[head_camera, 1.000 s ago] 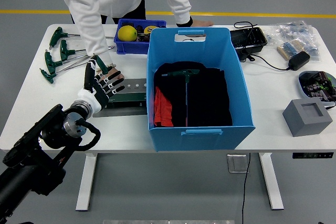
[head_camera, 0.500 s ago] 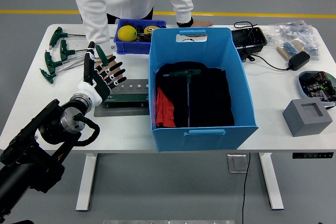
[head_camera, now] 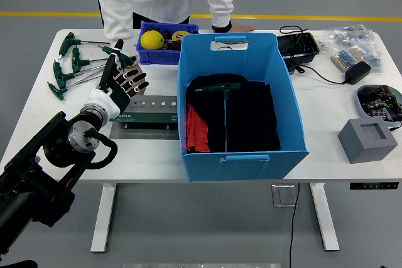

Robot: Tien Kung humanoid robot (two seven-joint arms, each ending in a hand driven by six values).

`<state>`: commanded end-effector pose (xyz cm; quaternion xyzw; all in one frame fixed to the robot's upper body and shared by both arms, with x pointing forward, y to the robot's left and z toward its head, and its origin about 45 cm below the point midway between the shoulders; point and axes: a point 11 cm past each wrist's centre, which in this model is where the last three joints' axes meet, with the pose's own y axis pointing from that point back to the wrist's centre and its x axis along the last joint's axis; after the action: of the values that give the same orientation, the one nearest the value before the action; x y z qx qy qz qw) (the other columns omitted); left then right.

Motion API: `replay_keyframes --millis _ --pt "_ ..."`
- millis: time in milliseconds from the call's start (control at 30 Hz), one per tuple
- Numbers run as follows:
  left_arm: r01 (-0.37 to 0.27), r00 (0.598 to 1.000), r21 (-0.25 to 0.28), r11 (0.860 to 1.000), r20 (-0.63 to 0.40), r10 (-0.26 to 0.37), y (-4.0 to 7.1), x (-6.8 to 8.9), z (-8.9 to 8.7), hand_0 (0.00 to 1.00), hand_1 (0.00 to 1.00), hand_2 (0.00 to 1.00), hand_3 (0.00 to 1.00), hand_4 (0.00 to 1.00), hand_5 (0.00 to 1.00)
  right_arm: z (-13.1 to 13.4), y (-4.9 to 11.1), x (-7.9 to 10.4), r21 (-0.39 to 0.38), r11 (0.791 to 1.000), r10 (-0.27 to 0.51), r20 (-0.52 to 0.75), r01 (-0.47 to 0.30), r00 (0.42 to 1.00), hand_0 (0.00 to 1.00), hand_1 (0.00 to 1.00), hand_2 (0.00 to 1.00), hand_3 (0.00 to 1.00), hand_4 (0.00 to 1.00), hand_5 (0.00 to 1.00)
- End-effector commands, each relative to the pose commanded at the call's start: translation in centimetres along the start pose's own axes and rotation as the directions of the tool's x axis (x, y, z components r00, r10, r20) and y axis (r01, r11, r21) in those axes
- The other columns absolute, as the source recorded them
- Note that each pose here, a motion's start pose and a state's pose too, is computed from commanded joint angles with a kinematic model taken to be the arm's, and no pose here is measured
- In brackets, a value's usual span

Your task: Lift tool from toolbox,place it in box,lift tool from toolbox,place it in box

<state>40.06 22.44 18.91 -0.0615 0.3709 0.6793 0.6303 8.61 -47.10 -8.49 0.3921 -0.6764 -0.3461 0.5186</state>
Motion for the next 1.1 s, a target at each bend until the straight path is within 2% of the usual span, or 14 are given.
replay_keyframes --millis 67,100,267,300,667,700,867,900,1067,1100 --pt "0.002 1.000 -0.006 1.000 -0.006 -0.002 0.1 -0.3 0.3 0.276 0.356 0.443 0.422 0.998 0.517 0.1 0.0 0.0 -0.002 1.000 0.000 -0.001 0.000 1.000 0.682 0.664 0.721 0.570 0.770 0.694" --pt "0.006 1.000 -0.013 1.000 -0.010 -0.006 0.3 -0.5 0.7 0.263 0.323 0.408 0.393 0.998 0.431 0.2 0.0 0.0 -0.003 1.000 0.000 0.000 0.000 1.000 0.681 0.665 0.722 0.570 0.770 0.693" --pt "0.019 1.000 -0.025 1.000 -0.008 -0.019 0.5 -1.1 1.2 0.263 0.323 0.408 0.393 0.998 0.431 0.4 0.0 0.0 -0.006 1.000 0.000 -0.001 0.000 1.000 0.681 0.665 0.722 0.570 0.770 0.693" --pt "0.022 1.000 -0.027 0.999 -0.007 -0.022 0.6 -1.3 1.3 0.254 0.279 0.381 0.371 0.998 0.353 0.4 0.0 0.0 -0.008 1.000 0.001 -0.001 -0.001 1.000 0.681 0.664 0.721 0.570 0.770 0.695" --pt "0.068 0.997 -0.012 0.998 -0.027 -0.069 1.3 -3.3 1.3 0.248 0.249 0.370 0.361 0.992 0.325 0.8 0.0 0.0 -0.014 1.000 0.001 -0.002 -0.001 1.000 0.681 0.666 0.721 0.570 0.770 0.695" --pt "0.077 0.997 -0.011 0.997 -0.027 -0.077 1.4 -3.6 1.3 0.237 0.232 0.347 0.348 0.826 0.250 0.8 0.0 0.0 -0.014 1.000 0.001 -0.002 -0.001 1.000 0.681 0.665 0.722 0.570 0.770 0.694" --pt "0.113 0.993 0.000 0.994 -0.019 -0.112 1.9 -4.9 1.3 0.237 0.232 0.347 0.348 0.826 0.250 0.9 0.0 0.0 -0.015 1.000 0.001 -0.004 -0.001 1.000 0.681 0.665 0.722 0.570 0.770 0.694" --pt "0.118 0.993 0.002 0.993 -0.019 -0.118 2.0 -5.0 1.3 0.210 0.177 0.267 0.306 0.763 0.202 0.9 0.0 0.0 -0.015 1.000 0.001 -0.005 -0.001 1.000 0.682 0.665 0.722 0.570 0.770 0.695" --pt "0.163 0.986 0.022 0.986 -0.018 -0.163 2.4 -6.5 1.0 0.210 0.177 0.267 0.306 0.763 0.202 0.7 0.0 0.1 -0.012 1.000 0.001 -0.003 -0.001 1.000 0.682 0.665 0.722 0.570 0.770 0.695" --pt "0.171 0.985 0.026 0.985 -0.019 -0.171 2.5 -6.7 0.9 0.181 0.134 0.226 0.286 0.764 0.200 0.7 0.0 0.1 -0.011 1.000 0.001 -0.002 -0.001 1.000 0.682 0.665 0.721 0.570 0.770 0.694"
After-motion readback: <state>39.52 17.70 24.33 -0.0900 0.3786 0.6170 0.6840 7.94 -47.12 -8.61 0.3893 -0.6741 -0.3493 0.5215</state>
